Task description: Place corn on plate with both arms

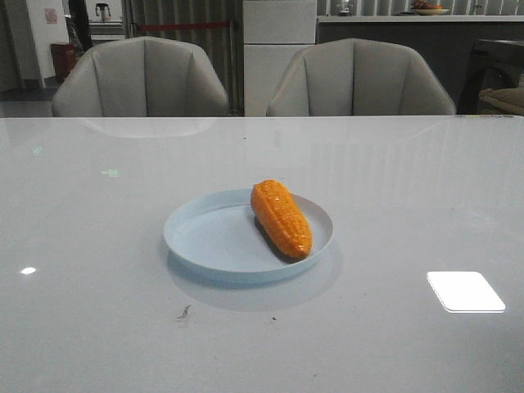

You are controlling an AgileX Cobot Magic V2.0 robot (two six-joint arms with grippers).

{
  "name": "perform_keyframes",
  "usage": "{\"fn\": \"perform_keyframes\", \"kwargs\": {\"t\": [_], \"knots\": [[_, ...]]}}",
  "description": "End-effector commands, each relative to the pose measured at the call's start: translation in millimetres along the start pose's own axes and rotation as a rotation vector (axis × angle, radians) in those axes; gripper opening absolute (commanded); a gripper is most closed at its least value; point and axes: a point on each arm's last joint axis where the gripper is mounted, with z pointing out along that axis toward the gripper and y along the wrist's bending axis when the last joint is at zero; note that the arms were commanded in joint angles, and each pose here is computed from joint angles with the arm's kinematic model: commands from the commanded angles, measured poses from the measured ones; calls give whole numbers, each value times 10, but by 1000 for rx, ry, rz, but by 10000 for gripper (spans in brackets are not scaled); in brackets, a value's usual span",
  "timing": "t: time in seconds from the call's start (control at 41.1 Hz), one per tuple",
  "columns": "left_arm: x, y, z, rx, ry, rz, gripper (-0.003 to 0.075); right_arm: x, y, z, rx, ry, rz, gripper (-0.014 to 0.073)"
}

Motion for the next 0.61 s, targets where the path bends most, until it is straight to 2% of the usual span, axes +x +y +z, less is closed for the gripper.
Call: {"fn": "perform_keyframes", "kwargs": {"t": [0.0, 0.17, 0.292, 0.316, 0.584], "knots": [[-56, -2, -17, 5, -104, -50, 89, -118, -16, -60, 13, -87, -1, 573], [180, 2, 20, 0, -57, -1, 89, -118, -16, -60, 13, -87, -1, 573], [310, 12, 33, -10, -75, -11, 89, -118, -16, -60, 13, -87, -1, 573], [337, 9, 35, -7, -45, -15, 89, -118, -16, -60, 13, -87, -1, 573], [346, 7, 35, -4, -28, -13, 89, -118, -15, -60, 13, -87, -1, 573]]}}
